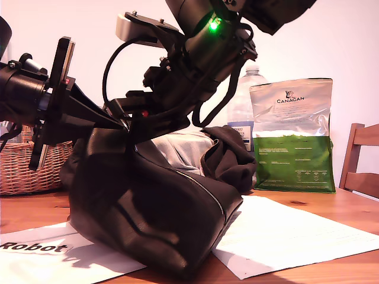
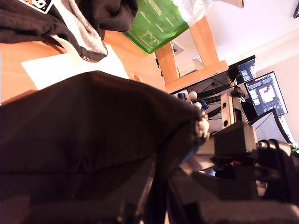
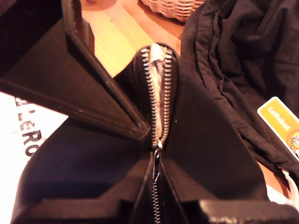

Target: Open the zipper in the zip bag in front of you

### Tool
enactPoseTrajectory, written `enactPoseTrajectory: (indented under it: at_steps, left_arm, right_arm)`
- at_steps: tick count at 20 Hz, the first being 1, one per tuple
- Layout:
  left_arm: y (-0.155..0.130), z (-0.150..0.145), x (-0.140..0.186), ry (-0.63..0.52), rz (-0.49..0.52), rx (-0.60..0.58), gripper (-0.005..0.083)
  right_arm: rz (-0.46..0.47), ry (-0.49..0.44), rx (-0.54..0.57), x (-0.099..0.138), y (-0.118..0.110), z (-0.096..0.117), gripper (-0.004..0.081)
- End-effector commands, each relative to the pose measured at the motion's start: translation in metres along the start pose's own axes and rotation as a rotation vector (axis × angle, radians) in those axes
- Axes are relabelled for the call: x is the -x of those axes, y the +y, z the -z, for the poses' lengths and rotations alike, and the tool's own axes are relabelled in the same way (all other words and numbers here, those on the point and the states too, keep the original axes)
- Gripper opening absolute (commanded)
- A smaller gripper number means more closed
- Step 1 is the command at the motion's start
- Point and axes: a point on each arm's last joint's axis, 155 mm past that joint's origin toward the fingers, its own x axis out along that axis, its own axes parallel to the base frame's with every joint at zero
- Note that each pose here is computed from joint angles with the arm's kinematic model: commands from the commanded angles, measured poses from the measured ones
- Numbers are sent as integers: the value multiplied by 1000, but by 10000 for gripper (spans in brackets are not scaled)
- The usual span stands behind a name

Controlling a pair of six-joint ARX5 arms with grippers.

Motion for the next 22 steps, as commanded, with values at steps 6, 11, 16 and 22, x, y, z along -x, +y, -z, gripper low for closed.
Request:
enactPoseTrajectory:
  at_steps: [6,11,16,22]
  left_arm:
    - [-7,-10,4,-30,28,-45,-25]
    - [-1,-16,5,-62,1,-44,-24]
    - [3,-21,5,-89,-23,-40,98]
    - [9,-28,6,-128,-57,-41,286]
  right_arm:
    - [-14,119,4,-8,0,40,-13]
    - [-16,121,19,-8,0,41,-13]
    - [-16,121,20,-8,0,41,-13]
    - [-11,103,21,-9,-1,36,-13]
